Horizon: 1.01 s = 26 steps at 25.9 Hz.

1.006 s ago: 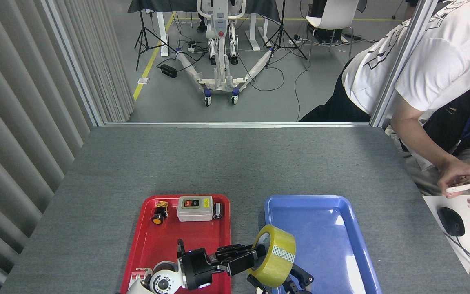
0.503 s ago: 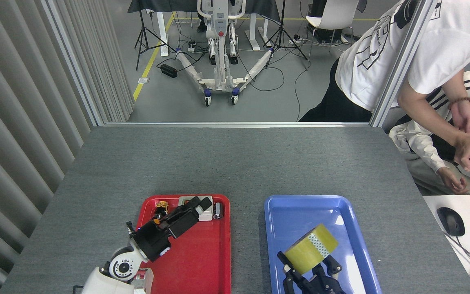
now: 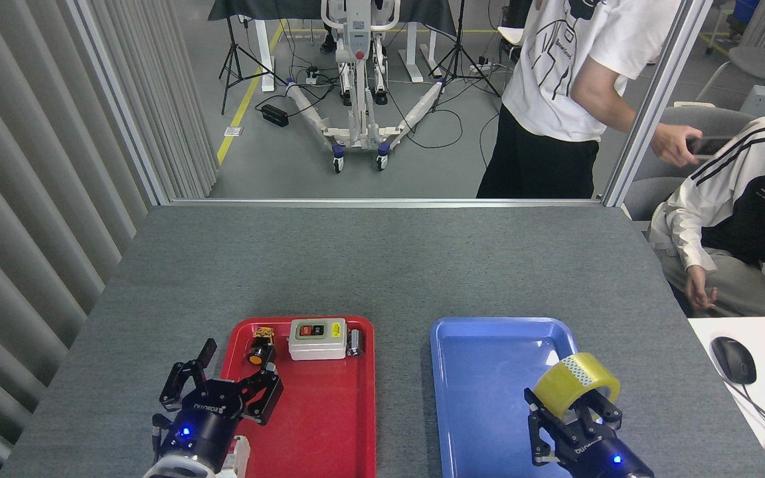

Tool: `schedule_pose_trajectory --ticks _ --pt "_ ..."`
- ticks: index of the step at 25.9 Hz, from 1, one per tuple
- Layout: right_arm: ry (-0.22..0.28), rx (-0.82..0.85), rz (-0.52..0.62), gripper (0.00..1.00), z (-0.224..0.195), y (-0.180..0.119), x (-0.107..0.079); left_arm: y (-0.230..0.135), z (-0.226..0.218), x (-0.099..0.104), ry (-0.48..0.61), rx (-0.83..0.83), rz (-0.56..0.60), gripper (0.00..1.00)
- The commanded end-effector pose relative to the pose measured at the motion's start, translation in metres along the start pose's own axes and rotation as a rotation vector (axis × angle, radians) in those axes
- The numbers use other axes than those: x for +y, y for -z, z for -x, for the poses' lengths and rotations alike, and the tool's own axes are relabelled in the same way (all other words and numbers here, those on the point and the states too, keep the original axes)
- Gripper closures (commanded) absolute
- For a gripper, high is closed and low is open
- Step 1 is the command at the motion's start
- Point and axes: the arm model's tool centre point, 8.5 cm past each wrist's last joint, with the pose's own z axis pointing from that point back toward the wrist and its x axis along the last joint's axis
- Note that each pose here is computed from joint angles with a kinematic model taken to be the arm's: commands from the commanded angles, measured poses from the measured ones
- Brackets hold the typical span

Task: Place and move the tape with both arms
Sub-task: 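Lower the tape into the blue tray with the right gripper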

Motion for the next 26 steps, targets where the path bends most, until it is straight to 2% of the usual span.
schedule_pose_trajectory --ticks 1,3,5,10,11,12,13,18,22,26 --pt "0.004 -0.008 -0.199 1.0 0.002 0.012 -0.007 -0.008 -0.006 -0.006 0.066 0.057 -0.026 0.01" --pt "0.013 -0.014 -0.358 1.0 0.004 0.014 -0.005 -0.008 -0.006 -0.005 0.066 0.056 -0.053 0.01" --pt "0.013 -0.031 -0.465 1.0 -0.002 0.02 -0.011 -0.009 -0.006 -0.007 0.068 0.057 -0.066 0.01" --pt "0.115 -0.035 -0.491 1.0 -0.024 0.04 -0.021 -0.01 -0.007 -0.013 0.069 0.053 -0.051 0.0" --pt "0.12 -0.038 -0.495 0.89 -0.026 0.043 -0.021 -0.01 -0.008 -0.014 0.07 0.049 -0.048 0.0" --pt "0.121 -0.039 -0.499 0.65 -0.027 0.044 -0.02 -0.01 -0.01 -0.014 0.071 0.044 -0.052 0.0" --pt "0.122 -0.041 -0.499 0.49 -0.028 0.045 -0.02 -0.011 -0.01 -0.014 0.07 0.042 -0.062 0.0" --pt "0.127 -0.046 -0.486 0.04 -0.031 0.046 -0.021 -0.013 -0.012 -0.011 0.069 0.036 -0.103 0.0" --pt "0.136 -0.055 -0.473 0.01 -0.036 0.047 -0.021 -0.013 -0.013 -0.011 0.07 0.034 -0.105 0.0" --pt "0.14 -0.046 -0.405 0.01 -0.034 0.047 -0.024 -0.015 -0.012 -0.012 0.071 0.037 -0.102 0.0"
